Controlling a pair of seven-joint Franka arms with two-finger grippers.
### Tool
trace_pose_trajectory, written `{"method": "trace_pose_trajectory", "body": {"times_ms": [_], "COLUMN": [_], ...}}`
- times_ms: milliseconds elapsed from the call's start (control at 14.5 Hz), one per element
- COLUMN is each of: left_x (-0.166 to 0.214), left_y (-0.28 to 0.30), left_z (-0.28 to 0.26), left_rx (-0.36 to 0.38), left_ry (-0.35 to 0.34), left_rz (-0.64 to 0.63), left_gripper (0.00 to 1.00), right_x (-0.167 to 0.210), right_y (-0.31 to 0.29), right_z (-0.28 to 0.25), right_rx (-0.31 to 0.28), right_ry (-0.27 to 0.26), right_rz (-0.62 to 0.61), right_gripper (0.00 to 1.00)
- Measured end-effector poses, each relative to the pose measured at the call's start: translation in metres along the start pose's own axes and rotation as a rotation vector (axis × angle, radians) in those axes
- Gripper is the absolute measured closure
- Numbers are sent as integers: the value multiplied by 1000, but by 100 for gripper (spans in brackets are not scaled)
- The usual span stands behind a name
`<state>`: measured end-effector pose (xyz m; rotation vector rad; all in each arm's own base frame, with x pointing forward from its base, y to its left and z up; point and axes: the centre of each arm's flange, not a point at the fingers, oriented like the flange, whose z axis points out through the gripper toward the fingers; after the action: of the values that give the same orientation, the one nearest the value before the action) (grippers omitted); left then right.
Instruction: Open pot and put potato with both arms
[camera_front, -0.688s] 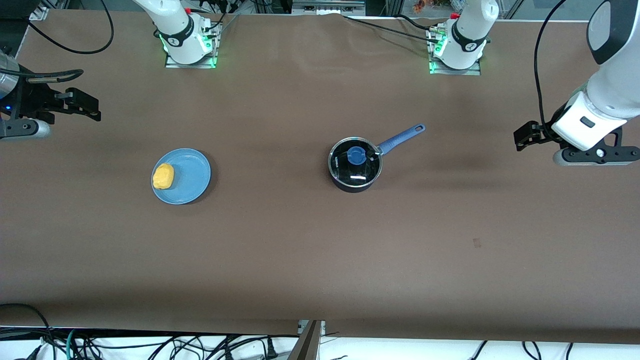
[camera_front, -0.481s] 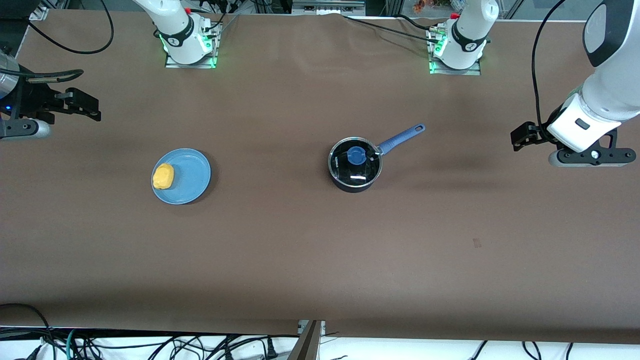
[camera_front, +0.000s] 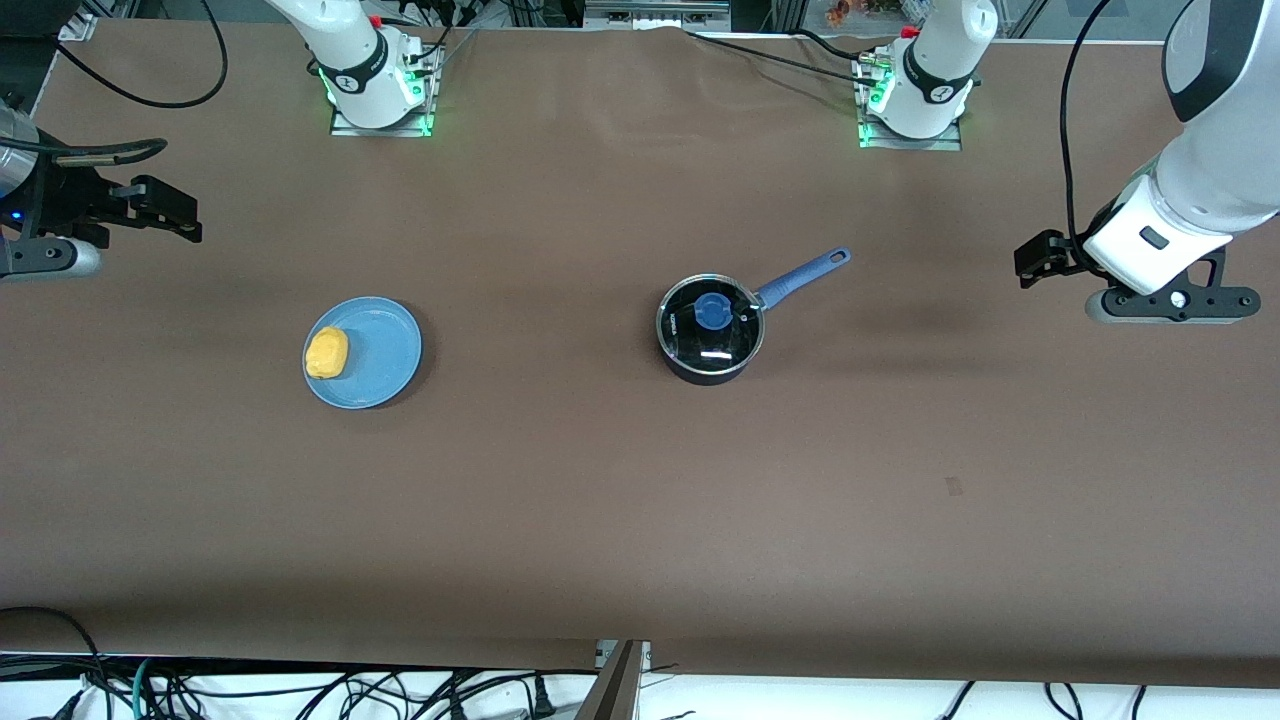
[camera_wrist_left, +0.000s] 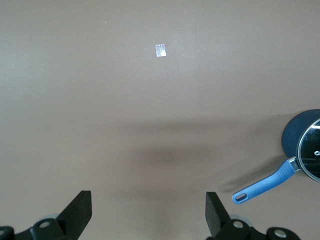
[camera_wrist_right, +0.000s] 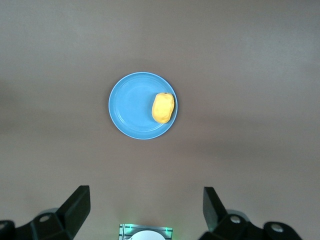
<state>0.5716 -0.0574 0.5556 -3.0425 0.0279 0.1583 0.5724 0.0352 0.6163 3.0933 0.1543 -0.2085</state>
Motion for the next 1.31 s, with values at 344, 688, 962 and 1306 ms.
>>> {"method": "trace_pose_trajectory", "body": {"times_ms": [344,688,962,1306], "left_x": [4,5,5,6], "left_y": [-17,-22,-29,-29], "left_z": [5,2,-3,-14], "left_rx": [-39,-71,-118,-121], "left_ry": [-14,-9,-1,22], "left_rz": [-37,-53,-74,-73], "left_gripper": [0,0,0,0], "right_x": [0,0,0,0], "right_y": [0,0,0,0], "right_z": [0,0,0,0], "right_rx": [0,0,0,0], "right_ry": [0,0,0,0], "right_rz": [0,0,0,0], "right_gripper": [0,0,0,0]}}
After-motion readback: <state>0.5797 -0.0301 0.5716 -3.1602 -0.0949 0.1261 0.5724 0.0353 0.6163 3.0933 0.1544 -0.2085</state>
